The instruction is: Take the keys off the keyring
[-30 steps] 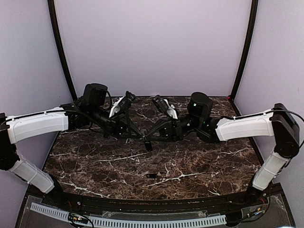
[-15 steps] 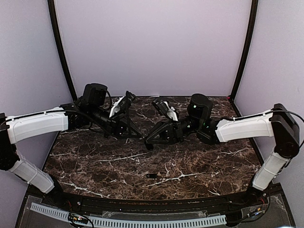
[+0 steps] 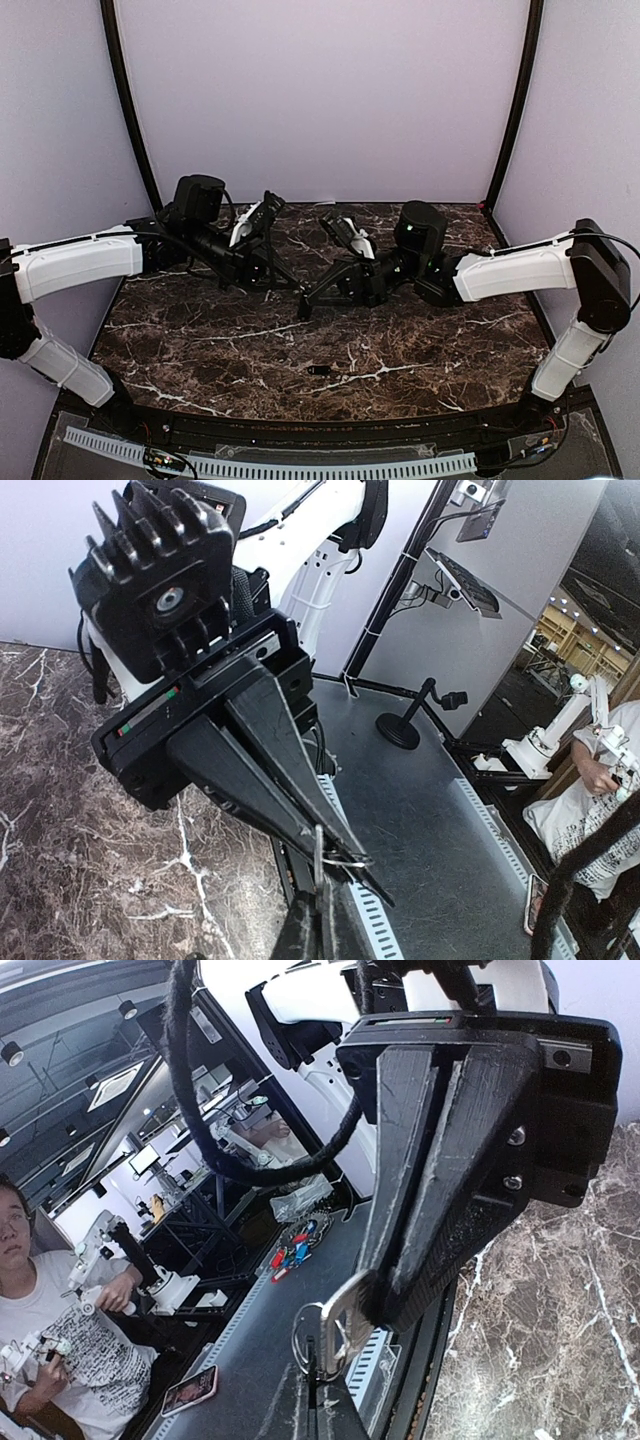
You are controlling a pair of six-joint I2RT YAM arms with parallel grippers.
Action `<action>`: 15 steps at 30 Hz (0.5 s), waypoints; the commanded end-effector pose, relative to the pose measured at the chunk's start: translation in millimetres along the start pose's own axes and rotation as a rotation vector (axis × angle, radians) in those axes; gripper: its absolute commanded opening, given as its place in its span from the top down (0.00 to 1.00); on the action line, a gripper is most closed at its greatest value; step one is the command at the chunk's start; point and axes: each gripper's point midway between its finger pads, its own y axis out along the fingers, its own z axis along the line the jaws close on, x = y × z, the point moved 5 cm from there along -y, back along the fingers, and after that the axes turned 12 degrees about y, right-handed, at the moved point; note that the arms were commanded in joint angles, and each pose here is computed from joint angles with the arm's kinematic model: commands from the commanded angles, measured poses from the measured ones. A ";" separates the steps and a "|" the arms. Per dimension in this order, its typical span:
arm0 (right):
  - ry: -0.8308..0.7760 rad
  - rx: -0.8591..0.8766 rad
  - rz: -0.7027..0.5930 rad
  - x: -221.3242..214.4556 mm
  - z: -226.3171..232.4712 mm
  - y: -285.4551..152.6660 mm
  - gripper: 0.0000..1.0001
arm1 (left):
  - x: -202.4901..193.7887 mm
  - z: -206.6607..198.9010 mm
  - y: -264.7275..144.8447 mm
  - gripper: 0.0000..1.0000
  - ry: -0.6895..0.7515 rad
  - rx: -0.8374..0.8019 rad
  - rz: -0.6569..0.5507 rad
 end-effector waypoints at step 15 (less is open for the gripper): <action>-0.056 -0.014 -0.084 7.0 8.1 -1.9 0.80 | 5.4 -10.8 -5.0 1.00 0.036 0.000 -0.008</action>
